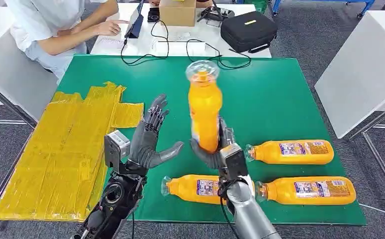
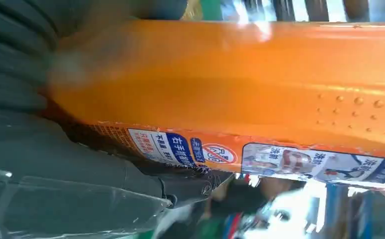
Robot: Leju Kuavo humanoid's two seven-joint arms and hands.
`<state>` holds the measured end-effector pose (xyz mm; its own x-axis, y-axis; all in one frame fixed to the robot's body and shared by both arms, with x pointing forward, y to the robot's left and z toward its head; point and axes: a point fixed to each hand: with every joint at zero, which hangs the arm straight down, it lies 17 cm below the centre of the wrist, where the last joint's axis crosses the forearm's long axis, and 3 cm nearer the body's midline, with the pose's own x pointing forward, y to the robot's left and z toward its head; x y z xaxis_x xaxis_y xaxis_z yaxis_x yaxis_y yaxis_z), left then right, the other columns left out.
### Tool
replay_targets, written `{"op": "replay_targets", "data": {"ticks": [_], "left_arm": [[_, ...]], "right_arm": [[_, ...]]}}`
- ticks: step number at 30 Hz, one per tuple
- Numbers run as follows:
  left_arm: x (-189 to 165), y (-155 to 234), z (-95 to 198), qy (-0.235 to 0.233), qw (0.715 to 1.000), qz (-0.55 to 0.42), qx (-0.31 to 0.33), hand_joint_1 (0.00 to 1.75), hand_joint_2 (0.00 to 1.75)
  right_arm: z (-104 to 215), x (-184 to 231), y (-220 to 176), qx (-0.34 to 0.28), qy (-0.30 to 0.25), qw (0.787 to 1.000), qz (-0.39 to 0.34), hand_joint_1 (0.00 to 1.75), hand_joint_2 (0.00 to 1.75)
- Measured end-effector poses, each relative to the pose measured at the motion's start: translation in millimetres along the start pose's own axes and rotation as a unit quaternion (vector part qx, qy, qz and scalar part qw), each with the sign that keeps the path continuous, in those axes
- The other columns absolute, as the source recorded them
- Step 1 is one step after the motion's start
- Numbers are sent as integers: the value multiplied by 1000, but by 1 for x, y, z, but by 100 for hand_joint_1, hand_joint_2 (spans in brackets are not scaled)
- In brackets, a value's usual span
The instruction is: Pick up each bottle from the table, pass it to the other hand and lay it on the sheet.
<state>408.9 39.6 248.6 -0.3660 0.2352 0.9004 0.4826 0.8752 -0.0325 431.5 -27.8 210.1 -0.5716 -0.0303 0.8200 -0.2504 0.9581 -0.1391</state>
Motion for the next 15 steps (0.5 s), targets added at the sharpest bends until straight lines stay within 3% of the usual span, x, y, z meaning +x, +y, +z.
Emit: {"op": "replay_targets", "data": {"ticks": [7, 13, 14, 15], "left_arm": [[3, 4, -6, -6, 1000, 11, 3, 0, 175], [-1, 7, -3, -2, 1000, 15, 6, 0, 175], [-2, 8, -3, -2, 1000, 15, 6, 133, 175], [-3, 9, -2, -2, 1000, 16, 7, 133, 175]], "right_arm": [[14, 11, 70, 111, -40, 990, 81, 175, 175], [13, 10, 87, 142, -54, 982, 115, 175, 175], [14, 10, 90, 148, -58, 980, 124, 175, 175], [14, 10, 92, 154, -63, 977, 133, 175, 175]]}}
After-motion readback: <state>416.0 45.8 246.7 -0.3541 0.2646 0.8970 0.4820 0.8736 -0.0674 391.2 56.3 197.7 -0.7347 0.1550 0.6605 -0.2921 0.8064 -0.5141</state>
